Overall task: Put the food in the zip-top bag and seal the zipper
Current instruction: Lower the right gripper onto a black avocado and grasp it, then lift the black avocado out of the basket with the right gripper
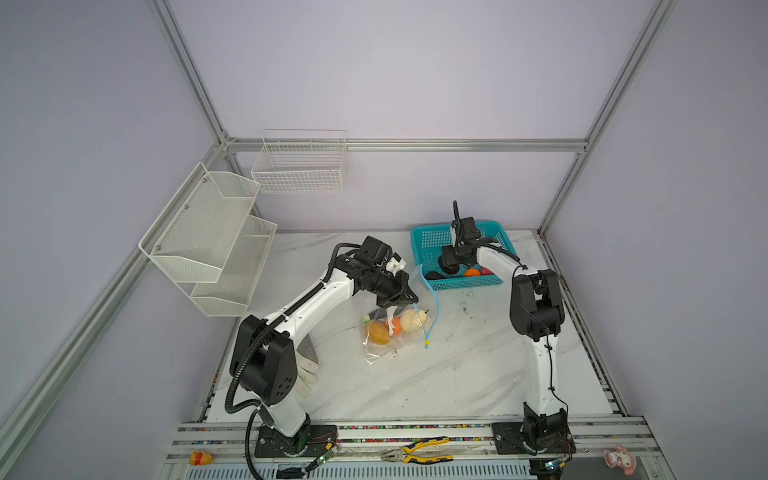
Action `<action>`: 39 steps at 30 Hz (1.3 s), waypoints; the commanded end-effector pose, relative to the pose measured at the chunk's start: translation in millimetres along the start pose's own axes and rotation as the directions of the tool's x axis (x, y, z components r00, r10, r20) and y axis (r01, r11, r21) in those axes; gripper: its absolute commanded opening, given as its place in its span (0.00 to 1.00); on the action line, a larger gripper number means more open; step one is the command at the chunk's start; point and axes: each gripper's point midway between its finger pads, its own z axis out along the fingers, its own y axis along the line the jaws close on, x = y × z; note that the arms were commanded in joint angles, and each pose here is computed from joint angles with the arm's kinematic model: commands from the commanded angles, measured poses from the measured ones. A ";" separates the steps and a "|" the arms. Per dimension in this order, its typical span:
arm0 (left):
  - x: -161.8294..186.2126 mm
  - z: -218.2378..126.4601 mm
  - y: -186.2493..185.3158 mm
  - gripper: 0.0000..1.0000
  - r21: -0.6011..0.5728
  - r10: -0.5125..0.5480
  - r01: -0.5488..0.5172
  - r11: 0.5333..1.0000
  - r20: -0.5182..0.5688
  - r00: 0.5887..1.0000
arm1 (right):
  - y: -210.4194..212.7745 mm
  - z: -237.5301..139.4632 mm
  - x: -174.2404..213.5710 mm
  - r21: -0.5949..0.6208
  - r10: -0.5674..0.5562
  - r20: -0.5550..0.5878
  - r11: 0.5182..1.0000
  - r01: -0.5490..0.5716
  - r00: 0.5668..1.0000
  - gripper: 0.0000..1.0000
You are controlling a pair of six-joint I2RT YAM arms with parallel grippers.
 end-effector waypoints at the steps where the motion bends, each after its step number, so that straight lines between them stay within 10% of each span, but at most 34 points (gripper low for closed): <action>1: 0.1 -7.9 -6.7 0.00 0.017 0.019 -0.019 1.000 0.018 1.000 | 8.2 3.8 5.8 -0.044 -0.028 -0.041 0.999 0.026 0.999 0.77; 39: -3.9 -7.7 -9.3 0.00 0.030 0.022 -0.023 0.999 0.032 0.999 | -0.5 14.6 3.8 -0.009 0.036 -0.078 0.999 -0.037 0.996 0.58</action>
